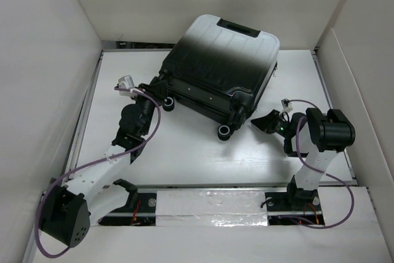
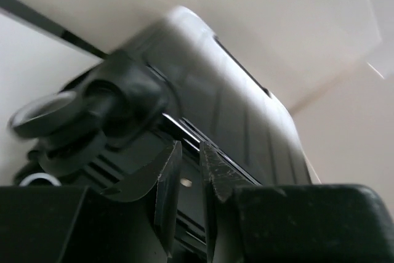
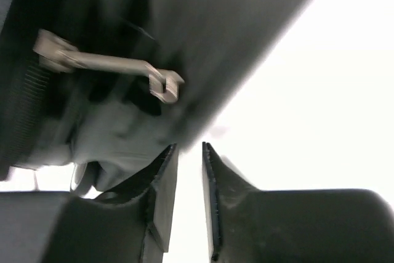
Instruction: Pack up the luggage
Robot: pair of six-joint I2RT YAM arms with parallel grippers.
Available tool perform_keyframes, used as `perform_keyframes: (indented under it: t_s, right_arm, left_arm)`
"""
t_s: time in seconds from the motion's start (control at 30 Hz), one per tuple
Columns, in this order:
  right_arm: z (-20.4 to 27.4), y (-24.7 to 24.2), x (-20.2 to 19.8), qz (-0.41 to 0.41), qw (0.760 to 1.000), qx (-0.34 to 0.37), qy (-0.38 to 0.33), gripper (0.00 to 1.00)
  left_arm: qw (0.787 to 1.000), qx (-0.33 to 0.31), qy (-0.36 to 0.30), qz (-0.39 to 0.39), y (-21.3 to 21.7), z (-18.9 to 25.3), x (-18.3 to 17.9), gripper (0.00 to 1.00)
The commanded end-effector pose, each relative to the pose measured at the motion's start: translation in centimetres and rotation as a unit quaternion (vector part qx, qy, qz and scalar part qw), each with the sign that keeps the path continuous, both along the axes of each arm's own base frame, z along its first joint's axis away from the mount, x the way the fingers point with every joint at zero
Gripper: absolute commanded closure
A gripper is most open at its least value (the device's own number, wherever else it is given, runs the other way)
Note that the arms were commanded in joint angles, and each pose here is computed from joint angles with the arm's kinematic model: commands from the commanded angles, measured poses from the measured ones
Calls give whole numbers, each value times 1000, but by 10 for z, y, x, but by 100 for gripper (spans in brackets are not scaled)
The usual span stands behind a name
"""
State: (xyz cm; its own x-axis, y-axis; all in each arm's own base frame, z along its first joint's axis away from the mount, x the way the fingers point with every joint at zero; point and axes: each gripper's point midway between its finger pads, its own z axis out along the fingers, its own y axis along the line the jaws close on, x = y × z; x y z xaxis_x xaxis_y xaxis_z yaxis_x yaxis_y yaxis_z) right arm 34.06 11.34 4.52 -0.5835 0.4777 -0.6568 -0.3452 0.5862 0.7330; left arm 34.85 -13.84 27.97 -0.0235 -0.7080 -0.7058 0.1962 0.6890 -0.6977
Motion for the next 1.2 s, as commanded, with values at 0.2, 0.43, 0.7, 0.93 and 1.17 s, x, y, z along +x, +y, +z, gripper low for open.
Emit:
perform_keyframes:
  t_s: [0.2,0.43,0.7,0.93,1.17]
  right_arm:
    - [111,-6,12,-21,964,-9,-266,78]
    - [116,-10,8,-35,960,-35,-275,84]
    - [125,-7,5,-22,953,-40,-300,96]
    - [142,-8,10,-3,941,-48,-336,59]
    - [147,-4,25,36,928,-85,-361,58]
  left_arm:
    - [997,-7,-78,-24,-10,52,-31,89]
    - [991,36,-68,-110,-60,40,-55,98]
    - [977,86,-2,-193,-117,-25,-80,100]
    - [963,79,28,-257,-143,-63,-93,79]
    - [929,90,22,-358,-192,-69,-115,52]
